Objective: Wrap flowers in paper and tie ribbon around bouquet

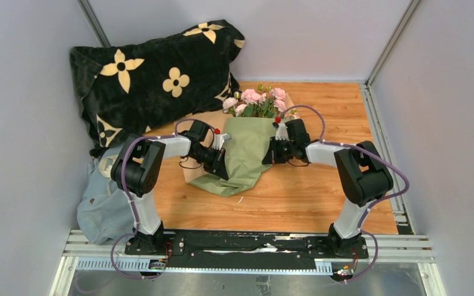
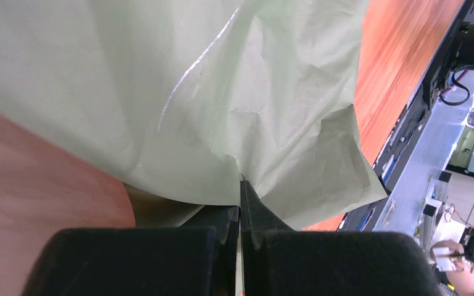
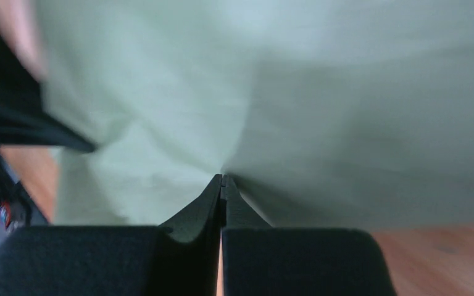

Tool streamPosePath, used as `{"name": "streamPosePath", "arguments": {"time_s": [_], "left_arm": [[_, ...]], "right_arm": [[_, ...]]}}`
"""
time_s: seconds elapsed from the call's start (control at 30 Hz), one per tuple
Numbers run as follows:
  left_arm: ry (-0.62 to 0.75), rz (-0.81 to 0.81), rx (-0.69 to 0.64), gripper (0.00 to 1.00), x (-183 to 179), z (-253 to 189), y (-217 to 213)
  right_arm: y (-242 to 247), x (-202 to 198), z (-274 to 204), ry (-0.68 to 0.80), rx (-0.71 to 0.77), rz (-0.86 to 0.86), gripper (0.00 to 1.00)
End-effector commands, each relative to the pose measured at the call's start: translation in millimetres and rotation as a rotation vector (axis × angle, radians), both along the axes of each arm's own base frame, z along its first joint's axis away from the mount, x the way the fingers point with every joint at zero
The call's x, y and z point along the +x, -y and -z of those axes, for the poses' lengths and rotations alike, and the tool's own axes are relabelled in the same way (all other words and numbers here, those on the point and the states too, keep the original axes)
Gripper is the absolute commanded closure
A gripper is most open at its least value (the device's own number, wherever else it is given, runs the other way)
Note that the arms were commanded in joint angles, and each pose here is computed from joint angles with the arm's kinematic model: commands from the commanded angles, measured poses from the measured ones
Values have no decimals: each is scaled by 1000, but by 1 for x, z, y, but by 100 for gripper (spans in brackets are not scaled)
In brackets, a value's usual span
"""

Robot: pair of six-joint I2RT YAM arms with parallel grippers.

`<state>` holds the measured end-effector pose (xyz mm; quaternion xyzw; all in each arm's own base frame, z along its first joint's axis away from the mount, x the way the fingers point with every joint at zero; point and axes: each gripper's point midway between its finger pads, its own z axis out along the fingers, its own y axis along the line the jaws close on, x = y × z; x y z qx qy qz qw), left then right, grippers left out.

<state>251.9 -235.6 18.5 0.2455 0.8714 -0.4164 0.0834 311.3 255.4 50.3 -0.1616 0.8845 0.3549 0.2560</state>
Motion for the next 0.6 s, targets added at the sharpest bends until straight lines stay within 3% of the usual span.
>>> {"name": "streamPosePath", "arguments": {"time_s": [0.0,0.2,0.4,0.57], "left_arm": [[3,16,58,100,-8,7,-9],[-12,20,64,100,-10,9,-10],[-23,18,75,100,-10,12,-11],[-37,18,80,100,-12,14,-11]], "right_arm": [[64,29,34,-109,-65,203,100],[140,95,35,-71,-216,449,100],[192,139,28,-70,-397,526,100],[164,136,-22,70,-449,418,100]]}}
